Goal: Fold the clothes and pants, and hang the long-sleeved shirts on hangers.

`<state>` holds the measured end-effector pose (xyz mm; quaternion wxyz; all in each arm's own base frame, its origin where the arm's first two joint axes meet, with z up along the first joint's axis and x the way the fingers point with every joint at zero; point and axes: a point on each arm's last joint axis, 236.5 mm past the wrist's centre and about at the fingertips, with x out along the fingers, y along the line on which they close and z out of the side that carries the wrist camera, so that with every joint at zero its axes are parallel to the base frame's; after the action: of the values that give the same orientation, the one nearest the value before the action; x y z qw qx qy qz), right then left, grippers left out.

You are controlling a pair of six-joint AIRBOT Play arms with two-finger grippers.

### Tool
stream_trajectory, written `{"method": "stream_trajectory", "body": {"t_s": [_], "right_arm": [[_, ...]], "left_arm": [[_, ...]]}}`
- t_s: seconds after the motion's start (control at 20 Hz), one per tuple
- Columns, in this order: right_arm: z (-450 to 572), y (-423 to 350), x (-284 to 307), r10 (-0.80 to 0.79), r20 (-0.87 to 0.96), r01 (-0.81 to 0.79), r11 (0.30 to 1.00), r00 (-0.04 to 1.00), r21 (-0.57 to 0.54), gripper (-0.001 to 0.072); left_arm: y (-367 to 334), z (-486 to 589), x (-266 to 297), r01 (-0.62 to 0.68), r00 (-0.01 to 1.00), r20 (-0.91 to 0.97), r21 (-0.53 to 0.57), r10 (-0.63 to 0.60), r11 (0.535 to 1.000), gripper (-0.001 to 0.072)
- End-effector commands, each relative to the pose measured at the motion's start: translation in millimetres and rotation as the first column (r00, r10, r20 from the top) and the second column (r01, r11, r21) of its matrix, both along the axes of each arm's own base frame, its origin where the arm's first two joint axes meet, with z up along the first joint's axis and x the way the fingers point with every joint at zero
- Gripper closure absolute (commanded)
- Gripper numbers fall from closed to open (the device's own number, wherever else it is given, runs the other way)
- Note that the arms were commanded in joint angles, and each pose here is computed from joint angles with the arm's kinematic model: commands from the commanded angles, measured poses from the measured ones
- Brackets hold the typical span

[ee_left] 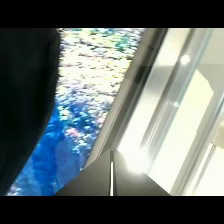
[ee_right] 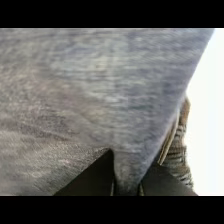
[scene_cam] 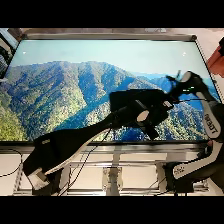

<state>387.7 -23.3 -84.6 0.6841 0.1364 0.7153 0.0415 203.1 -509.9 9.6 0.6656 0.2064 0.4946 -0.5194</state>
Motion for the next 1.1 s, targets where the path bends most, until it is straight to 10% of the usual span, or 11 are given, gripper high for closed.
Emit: {"method": "stream_trajectory", "body": {"t_s": [0.0, 0.4, 0.6, 0.85, 1.05], "right_arm": [[15, -96, -13, -0.218, 0.04, 0.221, 0.97, 0.975, -0.104, 0.0686], [68, -271, -116, -0.611, 0.162, 0.63, 0.726, 0.775, -0.275, 0.067], [91, -294, -148, -0.678, 0.204, 0.706, 0.652, 0.706, -0.276, 0.0317], [151, -284, -126, -0.62, 0.391, 0.726, 0.646, 0.68, -0.237, 0.0258], [213, -188, -66, -0.442, 0.531, 0.543, 0.839, 0.723, -0.041, 0.0261]], "left_arm": [[15, 4, 21, -0.087, 0.996, -0.001, 0.023, 0.087, 0.996, 0.0686], [16, -8, 27, -0.111, 0.994, -0.016, 0.042, 0.112, 0.993, 0.0685], [17, -19, 27, -0.111, 0.993, -0.023, 0.059, 0.112, 0.992, 0.0685], [19, -19, 32, -0.118, 0.993, -0.018, 0.061, 0.119, 0.991, 0.0685], [28, -21, 46, -0.132, 0.991, 0.017, 0.083, 0.131, 0.988, 0.0685]]}}
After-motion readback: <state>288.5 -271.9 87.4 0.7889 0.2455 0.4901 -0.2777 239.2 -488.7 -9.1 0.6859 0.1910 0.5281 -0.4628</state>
